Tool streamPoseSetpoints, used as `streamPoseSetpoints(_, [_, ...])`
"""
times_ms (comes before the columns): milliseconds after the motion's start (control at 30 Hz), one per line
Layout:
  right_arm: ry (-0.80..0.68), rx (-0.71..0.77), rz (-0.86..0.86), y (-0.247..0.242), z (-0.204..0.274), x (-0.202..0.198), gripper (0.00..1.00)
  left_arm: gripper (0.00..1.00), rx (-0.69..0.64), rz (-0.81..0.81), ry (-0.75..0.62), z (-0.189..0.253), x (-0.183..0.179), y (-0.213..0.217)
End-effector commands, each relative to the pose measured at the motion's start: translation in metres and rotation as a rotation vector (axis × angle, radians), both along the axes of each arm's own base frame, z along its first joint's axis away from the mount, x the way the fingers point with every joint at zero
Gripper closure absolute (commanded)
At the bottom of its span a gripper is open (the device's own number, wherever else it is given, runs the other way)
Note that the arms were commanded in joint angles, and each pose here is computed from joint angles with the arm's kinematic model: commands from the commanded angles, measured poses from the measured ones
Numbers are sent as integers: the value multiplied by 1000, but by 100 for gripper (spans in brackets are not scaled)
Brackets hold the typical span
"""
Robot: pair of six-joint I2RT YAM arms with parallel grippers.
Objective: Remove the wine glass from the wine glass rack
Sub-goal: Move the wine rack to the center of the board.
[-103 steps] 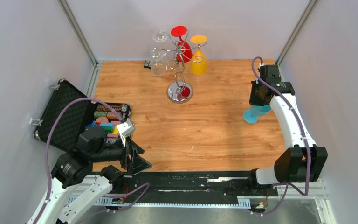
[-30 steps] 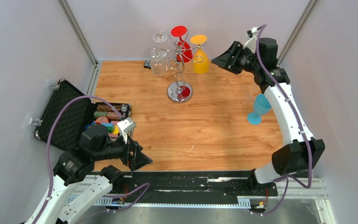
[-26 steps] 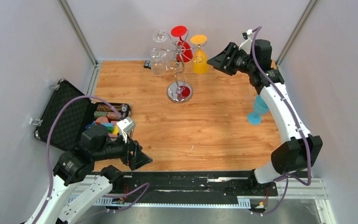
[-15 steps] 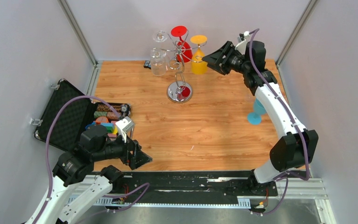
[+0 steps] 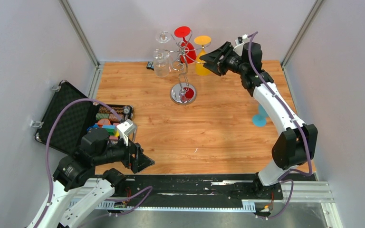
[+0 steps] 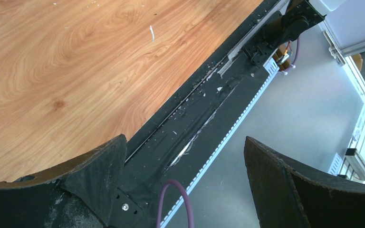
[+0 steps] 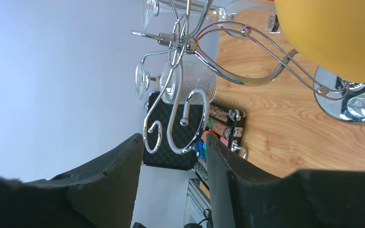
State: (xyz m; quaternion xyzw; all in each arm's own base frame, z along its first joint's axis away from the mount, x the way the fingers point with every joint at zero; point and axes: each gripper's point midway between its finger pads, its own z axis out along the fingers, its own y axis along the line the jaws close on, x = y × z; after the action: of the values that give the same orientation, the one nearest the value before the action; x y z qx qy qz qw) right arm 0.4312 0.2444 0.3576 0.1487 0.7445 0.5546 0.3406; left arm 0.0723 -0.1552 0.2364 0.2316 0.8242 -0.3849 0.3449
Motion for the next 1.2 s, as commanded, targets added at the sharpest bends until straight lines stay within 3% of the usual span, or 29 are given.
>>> streamPoseSetpoints(0, [16, 77, -23, 7, 7, 9, 52, 0, -14, 4, -21, 5, 2, -1])
streamPoseSetpoints(467, [84, 151, -53, 11, -3, 17, 76, 0, -19, 6, -28, 6, 1, 0])
streamPoseSetpoints(767, [99, 197, -64, 10, -3, 17, 100, 0, -21, 16, -26, 6, 2, 0])
streamPoseSetpoints(1167, [102, 245, -97, 3, 6, 8, 100, 0, -53, 51, -19, 17, 5, -1])
